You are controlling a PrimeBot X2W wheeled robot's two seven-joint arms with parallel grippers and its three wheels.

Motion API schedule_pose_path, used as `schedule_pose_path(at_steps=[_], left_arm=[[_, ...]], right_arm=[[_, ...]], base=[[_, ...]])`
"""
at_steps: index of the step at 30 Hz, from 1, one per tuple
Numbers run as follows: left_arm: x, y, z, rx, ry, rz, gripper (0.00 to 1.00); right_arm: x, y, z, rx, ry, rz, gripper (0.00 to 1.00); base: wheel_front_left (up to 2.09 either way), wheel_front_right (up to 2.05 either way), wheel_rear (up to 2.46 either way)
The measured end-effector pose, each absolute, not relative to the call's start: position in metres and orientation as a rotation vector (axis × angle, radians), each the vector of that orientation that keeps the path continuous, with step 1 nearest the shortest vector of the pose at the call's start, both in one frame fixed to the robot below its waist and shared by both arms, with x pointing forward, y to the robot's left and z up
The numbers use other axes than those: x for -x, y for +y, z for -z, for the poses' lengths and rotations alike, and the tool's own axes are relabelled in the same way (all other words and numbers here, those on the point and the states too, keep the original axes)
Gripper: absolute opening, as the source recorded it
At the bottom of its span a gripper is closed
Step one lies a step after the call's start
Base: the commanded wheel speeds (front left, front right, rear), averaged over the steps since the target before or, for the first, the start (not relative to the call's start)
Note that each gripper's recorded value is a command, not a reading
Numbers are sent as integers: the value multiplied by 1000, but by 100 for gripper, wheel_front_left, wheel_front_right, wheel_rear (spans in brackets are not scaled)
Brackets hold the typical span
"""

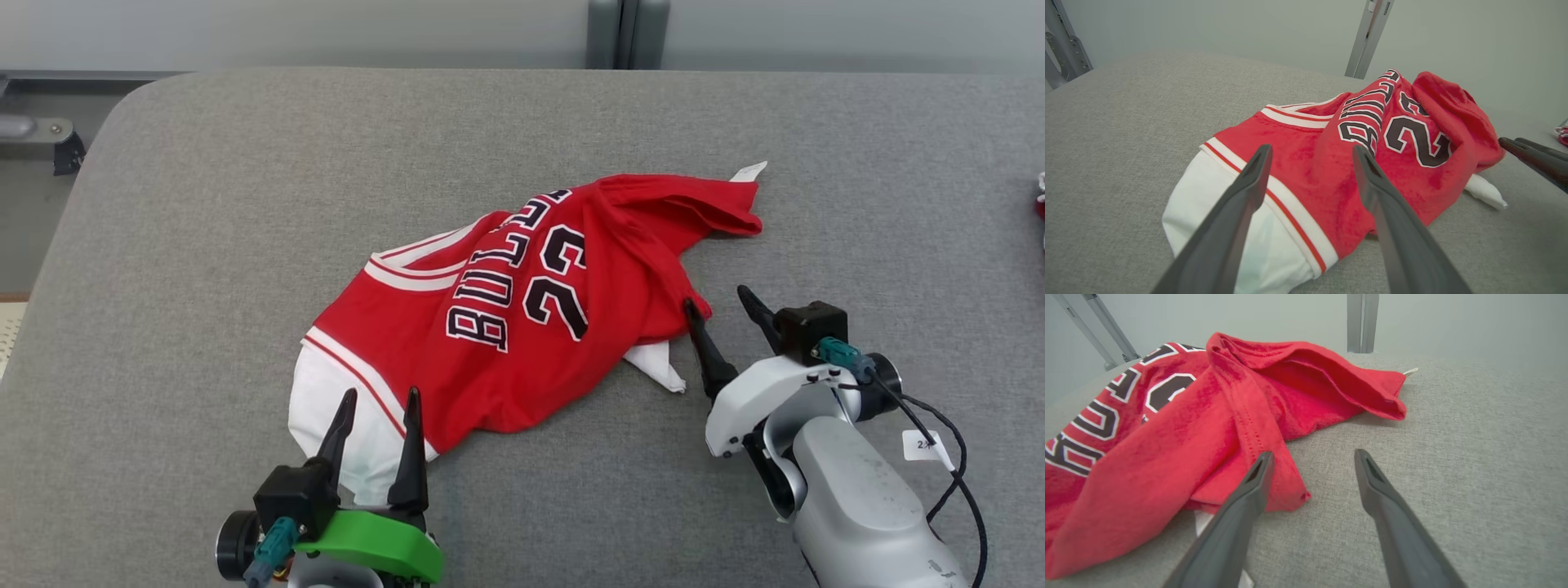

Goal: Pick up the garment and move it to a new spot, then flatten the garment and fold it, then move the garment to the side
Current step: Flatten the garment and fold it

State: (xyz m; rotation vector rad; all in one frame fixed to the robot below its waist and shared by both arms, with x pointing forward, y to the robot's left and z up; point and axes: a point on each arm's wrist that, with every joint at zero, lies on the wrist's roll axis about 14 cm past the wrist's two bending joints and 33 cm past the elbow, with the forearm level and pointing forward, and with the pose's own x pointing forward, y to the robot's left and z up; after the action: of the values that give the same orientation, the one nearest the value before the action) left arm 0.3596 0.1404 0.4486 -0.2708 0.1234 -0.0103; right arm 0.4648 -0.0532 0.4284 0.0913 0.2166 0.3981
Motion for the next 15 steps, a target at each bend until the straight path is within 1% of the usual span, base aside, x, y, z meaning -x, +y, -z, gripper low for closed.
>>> schedule_pose_path(at_steps=[5,9,10,11,12,15], left_arm=[[-356,152,-447,265,126,-25,100],[-355,157,-445,264,131,-45,100],[-355,158,-445,263,132,-48,100],[-355,159,-444,263,132,-50,100],[-355,159,-444,263,133,-51,100],[-356,160,-444,263,133,-52,100]], right_arm=[[-461,-30,-421,-88,248,-463,100],[-456,-19,-408,-77,306,-501,100],[-455,-17,-405,-73,321,-509,53],[-455,-15,-403,-69,334,-514,25],[-454,-14,-400,-64,345,-518,0],[-454,-15,-400,-71,350,-514,0]], base=[[0,0,0],[0,0,0],[0,0,0],[0,0,0],[0,0,0],[0,0,0]])
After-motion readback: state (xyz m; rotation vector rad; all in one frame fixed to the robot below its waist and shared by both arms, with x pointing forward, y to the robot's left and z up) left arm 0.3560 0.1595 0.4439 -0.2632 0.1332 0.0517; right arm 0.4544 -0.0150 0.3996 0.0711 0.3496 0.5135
